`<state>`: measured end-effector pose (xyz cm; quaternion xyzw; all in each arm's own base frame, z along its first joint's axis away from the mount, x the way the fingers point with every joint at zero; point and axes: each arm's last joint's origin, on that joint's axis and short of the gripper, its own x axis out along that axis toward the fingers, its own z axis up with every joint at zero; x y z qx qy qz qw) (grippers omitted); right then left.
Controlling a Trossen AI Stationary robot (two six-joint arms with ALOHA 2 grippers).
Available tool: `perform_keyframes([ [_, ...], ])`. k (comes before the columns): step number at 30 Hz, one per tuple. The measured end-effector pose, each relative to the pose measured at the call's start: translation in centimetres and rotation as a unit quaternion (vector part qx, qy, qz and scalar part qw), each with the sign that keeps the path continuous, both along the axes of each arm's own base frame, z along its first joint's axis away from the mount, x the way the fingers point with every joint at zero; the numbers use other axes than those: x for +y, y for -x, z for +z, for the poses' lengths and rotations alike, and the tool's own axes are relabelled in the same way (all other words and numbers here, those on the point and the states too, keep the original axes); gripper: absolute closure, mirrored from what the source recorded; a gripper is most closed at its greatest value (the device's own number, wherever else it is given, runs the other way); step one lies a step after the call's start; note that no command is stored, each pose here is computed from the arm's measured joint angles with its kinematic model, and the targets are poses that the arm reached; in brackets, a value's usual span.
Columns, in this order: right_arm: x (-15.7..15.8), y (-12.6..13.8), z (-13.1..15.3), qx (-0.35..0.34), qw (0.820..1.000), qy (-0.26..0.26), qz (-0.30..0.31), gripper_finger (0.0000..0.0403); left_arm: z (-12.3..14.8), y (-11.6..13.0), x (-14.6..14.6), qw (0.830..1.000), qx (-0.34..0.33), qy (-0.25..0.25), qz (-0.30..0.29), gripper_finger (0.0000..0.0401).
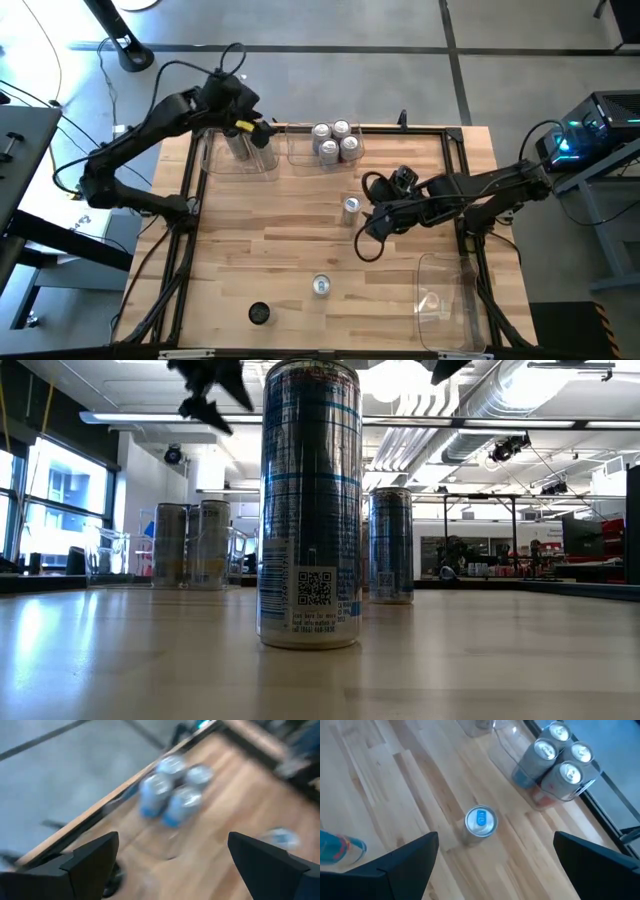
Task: Sort soda cans
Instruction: Move the bottom transparent bin to the top right of the table
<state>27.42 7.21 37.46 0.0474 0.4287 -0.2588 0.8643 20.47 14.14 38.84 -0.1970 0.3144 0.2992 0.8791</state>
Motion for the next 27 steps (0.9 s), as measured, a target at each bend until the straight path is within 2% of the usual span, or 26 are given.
perform_keyframes([
  [3, 0.0, 0.9, 0.4, -0.003, 1.000, 0.002, 0.001, 0.0012, 0.9, -0.7, -2.3, 0.998, -0.047, -0.009, -0.034, 0.0032],
  [6, 0.1, 2.0, 0.4, 0.007, 1.000, 0.002, 0.004, 0.0012, 0.5, -1.9, -4.8, 0.991, -0.110, -0.005, -0.072, 0.0032],
  [12, 0.2, 4.5, -0.7, -0.024, 0.999, -0.035, -0.012, 0.0012, -3.3, -4.4, -10.1, 0.970, -0.200, 0.045, -0.128, 0.0032],
  [16, 0.6, 5.6, -2.2, -0.065, 0.995, -0.078, -0.016, 0.0012, -5.9, -5.3, -12.9, 0.960, -0.229, 0.083, -0.139, 0.0032],
  [19, 0.8, 6.1, -3.2, -0.085, 0.989, -0.124, -0.012, 0.0012, -6.6, -5.5, -14.1, 0.953, -0.252, 0.098, -0.137, 0.0032],
  [24, 1.6, 7.1, -4.9, -0.004, 0.969, -0.244, -0.019, 0.0012, -6.6, -5.5, -14.5, 0.953, -0.260, 0.093, -0.122, 0.0032],
  [27, 2.9, 8.3, -6.0, 0.062, 0.958, -0.279, -0.019, 0.0018, -6.5, -5.6, -14.2, 0.953, -0.265, 0.083, -0.120, 0.0032],
])
